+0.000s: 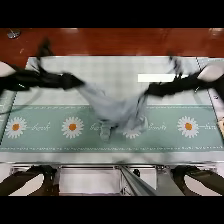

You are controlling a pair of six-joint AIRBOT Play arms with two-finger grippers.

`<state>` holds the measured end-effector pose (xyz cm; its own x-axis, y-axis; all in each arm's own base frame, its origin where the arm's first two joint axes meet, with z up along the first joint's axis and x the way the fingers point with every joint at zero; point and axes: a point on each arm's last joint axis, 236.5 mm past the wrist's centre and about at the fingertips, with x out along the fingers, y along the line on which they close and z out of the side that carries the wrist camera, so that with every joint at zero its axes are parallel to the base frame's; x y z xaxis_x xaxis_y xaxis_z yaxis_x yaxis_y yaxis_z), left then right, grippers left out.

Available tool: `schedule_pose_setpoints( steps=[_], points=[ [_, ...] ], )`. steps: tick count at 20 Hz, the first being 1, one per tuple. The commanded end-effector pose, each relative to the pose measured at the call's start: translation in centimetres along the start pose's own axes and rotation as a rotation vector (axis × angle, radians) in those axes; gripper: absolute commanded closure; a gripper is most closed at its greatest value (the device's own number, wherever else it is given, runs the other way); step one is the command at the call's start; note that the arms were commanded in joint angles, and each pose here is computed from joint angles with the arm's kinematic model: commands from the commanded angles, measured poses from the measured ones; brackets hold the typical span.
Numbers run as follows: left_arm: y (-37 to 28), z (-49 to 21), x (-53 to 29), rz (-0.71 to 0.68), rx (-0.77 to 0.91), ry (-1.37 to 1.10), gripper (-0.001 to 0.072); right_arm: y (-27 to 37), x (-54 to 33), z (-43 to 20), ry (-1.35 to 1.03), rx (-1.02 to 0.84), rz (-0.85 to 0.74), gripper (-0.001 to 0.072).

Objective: Fold the shirts.

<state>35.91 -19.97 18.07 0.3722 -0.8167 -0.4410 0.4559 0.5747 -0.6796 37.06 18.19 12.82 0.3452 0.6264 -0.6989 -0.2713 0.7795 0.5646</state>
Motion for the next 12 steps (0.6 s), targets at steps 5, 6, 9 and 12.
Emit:
schedule_pose_setpoints(
  steps=[5, 6, 9, 12],
  points=[
    [-19.7, 11.2, -19.3, 0.121, 0.524, -0.547, 0.0686, 18.5, -26.5, 9.6, -0.619, -0.521, -0.024, 0.0680],
    [-21.3, 10.9, -20.9, 0.151, 0.558, -0.585, 0.0686, 19.6, -28.3, 8.3, -0.651, -0.553, -0.029, 0.0680],
    [-25.2, 8.5, -23.9, 0.182, 0.624, -0.650, 0.0686, 21.5, -32.2, 3.7, -0.692, -0.641, -0.064, 0.0680],
    [-27.1, 4.6, -24.2, 0.175, 0.655, -0.594, 0.0686, 22.6, -34.8, -0.3, -0.714, -0.700, -0.090, 0.0680]
  ],
)
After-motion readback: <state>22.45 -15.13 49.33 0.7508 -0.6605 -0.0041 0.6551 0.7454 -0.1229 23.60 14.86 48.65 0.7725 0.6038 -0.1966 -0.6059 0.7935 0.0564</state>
